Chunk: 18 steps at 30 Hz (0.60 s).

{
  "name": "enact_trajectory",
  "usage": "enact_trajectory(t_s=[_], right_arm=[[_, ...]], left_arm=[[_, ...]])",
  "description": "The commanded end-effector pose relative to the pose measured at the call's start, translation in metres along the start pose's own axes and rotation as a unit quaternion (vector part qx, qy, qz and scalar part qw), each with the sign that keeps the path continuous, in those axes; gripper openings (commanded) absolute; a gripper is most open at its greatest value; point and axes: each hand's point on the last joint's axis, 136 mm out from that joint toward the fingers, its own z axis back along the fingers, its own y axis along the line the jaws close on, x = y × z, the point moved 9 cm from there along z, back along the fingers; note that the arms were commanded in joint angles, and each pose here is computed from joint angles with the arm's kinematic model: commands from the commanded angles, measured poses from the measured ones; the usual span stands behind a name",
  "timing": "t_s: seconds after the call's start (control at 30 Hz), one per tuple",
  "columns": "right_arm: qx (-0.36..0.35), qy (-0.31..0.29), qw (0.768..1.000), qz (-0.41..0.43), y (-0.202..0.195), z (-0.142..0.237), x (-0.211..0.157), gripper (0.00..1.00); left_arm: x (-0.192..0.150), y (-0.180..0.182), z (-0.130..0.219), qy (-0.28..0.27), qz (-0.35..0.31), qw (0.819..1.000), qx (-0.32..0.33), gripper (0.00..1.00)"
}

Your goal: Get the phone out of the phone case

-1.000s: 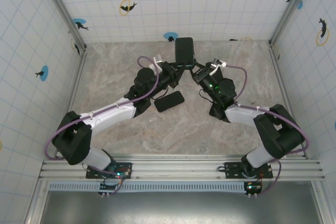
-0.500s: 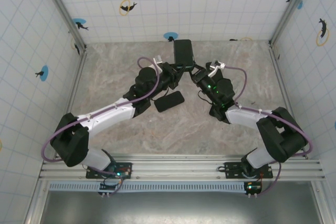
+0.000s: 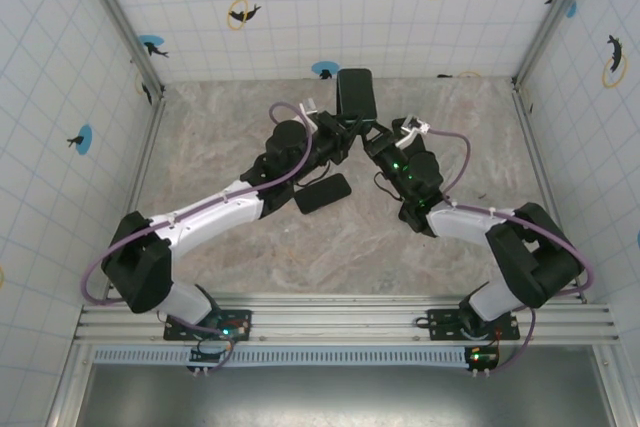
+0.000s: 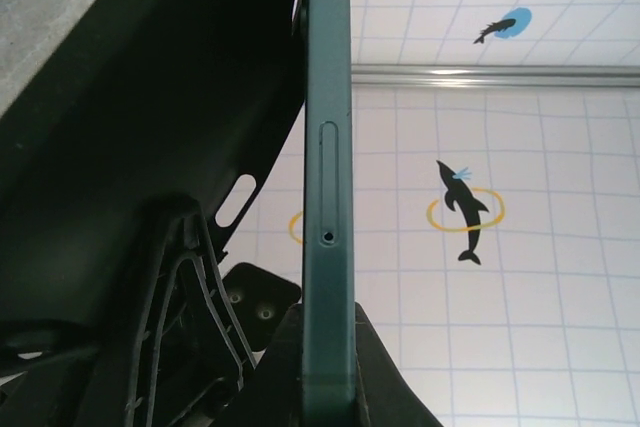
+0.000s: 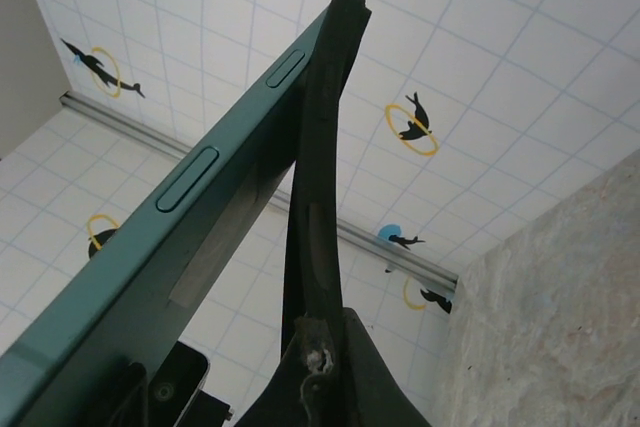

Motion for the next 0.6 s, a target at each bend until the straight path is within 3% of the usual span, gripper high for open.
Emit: enact_trajectory(t_s=[0.0,0.3,0.57], right_arm=[[-0.031,0.012,0.999,0.005,-0.013,0.001,-0.011,0.00],[-0.095,0.000,0.995,0.029,-0.033,0.015,0.008,0.00],[-0.076,0.012,0.997,0.028,-0.026,0.017,0.018,0.00]], left_arm=[[-0.018,-0.045,0.002,0.053,-0.009,0.995,-0.079,0.00],[-0.004,-0.038,0.037,0.033,-0.015,0.998,-0.046,0.00],[0.023,-0.026,0.052,0.050,-0.035,0.998,-0.015,0.00]])
